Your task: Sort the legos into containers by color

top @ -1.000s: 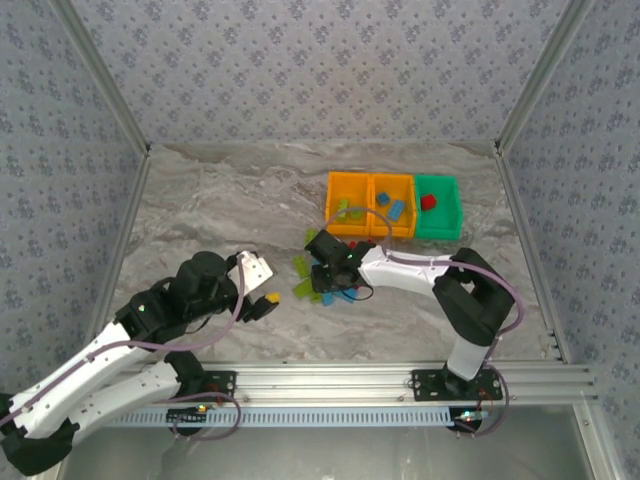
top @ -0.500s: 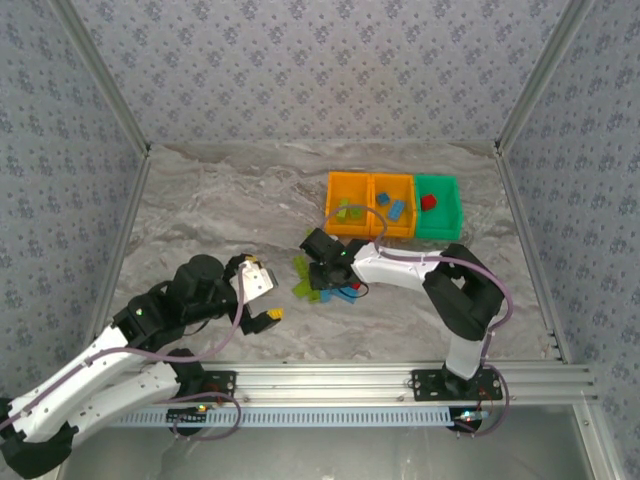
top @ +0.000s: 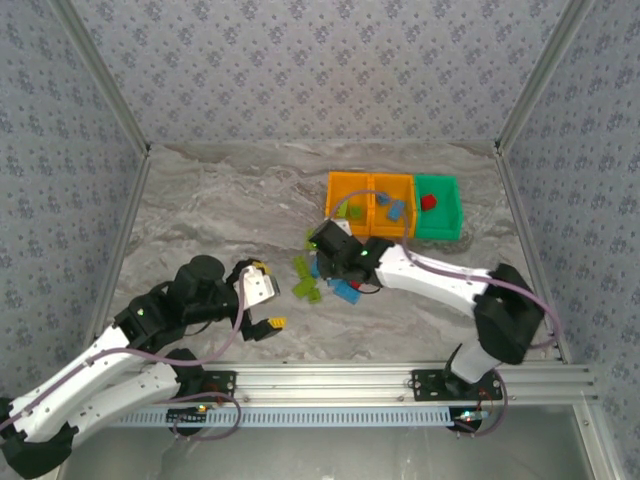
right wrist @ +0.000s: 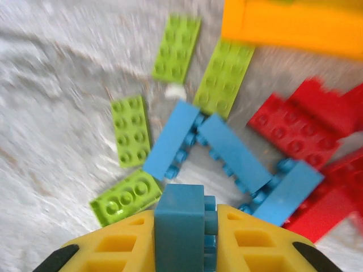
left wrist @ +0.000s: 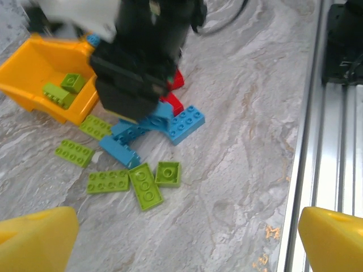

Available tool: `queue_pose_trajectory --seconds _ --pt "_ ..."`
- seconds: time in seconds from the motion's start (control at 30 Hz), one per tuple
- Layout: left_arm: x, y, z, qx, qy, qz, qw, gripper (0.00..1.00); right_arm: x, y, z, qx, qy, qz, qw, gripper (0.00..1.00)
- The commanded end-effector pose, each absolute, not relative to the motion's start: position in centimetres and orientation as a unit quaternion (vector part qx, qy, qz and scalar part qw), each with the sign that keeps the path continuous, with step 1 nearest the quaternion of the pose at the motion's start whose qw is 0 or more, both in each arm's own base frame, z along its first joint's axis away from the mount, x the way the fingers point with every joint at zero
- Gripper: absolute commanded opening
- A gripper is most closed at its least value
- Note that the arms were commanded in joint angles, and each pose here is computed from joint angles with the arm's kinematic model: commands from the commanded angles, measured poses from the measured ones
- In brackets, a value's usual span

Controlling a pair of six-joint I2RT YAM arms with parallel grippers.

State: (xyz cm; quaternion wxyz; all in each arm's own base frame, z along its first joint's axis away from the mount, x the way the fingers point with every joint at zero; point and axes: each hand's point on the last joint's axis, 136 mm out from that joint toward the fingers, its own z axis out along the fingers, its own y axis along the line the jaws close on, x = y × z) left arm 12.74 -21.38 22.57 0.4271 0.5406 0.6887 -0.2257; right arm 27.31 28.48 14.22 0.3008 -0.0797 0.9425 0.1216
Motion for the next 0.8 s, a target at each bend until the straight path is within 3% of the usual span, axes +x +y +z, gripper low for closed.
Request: queue_pose_trajectory --seconds 0.0,0.23,0.53,0.77 --pt "12.3 -22.1 23.7 0.547 0.663 -0.250 0.446 0.99 28.9 24.6 17.7 -0.072 0.923 0.060 0.373 0.28" --pt "15.6 -21.4 23.7 0.481 0.706 -0.217 0.473 0.99 37.1 17.9 21.5 -0.014 0.907 0.018 0.421 0.27" --pt "16.3 -20.8 23.2 0.466 0.725 -0.197 0.467 0.99 47.3 11.1 17.3 0.034 0.925 -0.063 0.374 0.27" --pt "16.6 -20.6 23.1 0.459 0.730 -0.191 0.469 0.99 50.6 11.7 14.9 0.039 0.934 -0.030 0.354 0.40"
